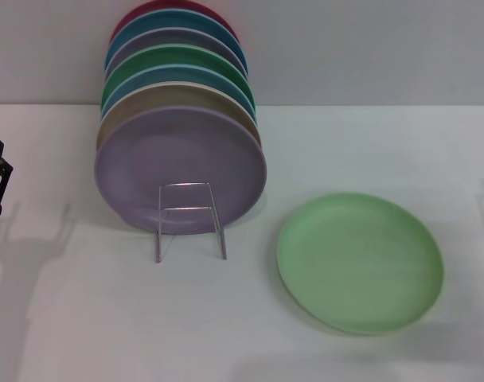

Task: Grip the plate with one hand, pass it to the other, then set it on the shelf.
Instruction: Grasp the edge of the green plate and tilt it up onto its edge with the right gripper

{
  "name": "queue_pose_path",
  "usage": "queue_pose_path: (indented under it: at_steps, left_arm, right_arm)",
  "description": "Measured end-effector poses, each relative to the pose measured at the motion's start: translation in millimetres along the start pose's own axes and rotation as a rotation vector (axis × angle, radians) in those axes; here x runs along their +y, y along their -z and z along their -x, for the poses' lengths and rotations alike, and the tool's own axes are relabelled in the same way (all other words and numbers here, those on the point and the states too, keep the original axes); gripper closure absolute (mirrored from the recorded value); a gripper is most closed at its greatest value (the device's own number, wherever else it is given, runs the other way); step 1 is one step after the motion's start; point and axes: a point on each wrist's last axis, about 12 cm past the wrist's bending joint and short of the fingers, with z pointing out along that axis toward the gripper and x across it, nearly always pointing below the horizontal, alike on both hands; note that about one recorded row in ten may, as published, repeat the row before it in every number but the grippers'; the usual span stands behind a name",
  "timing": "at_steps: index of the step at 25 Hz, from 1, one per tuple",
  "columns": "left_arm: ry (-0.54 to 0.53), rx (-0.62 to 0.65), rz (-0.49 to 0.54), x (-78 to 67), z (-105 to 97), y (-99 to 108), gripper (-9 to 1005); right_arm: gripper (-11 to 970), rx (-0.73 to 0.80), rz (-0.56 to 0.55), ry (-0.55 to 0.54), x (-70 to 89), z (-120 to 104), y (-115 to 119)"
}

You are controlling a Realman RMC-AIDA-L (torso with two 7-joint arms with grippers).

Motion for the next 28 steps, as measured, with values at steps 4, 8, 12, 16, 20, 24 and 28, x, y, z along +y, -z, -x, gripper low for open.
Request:
queue_pose_path:
  at_steps: [4,8,12,16,20,24,28]
  left_arm:
    - [0.006,0.017,0.008,-0.4,-2.1,-1.0,192]
    - [0.013,0.033,0.01,-1.2,-4.1,-2.8,192]
    - [0.012,0.038,0.01,-1.1,-4.7,-3.2,192]
    - [0.013,0.043,0.014,0.5,-5.1,-0.8,192]
    - [0.005,0.049,0.016,2.7,-5.6,0.5,192]
    - [0.002,0.05,0.017,3.5,-5.6,0.8,192]
    - [-0.006,0.052,0.017,5.6,-5.7,1.1,192]
  right_arm:
    - [377,0.005,0.007,0.037,0.3,-0.7,-1.6]
    - [376,0.007,0.008,0.092,0.6,-0.8,-1.2]
    - [376,-0.001,-0.005,0.174,8.3,1.7,0.5]
    - [376,0.01,-0.009,0.175,20.1,3.7,-0.8]
    - [376,0.111,0.038,0.027,46.5,2.4,-10.9]
    - [377,0.166,0.07,-0.025,61.5,5.7,-18.5]
    - [377,0.262,0.088,-0.08,70.7,14.8,-35.9]
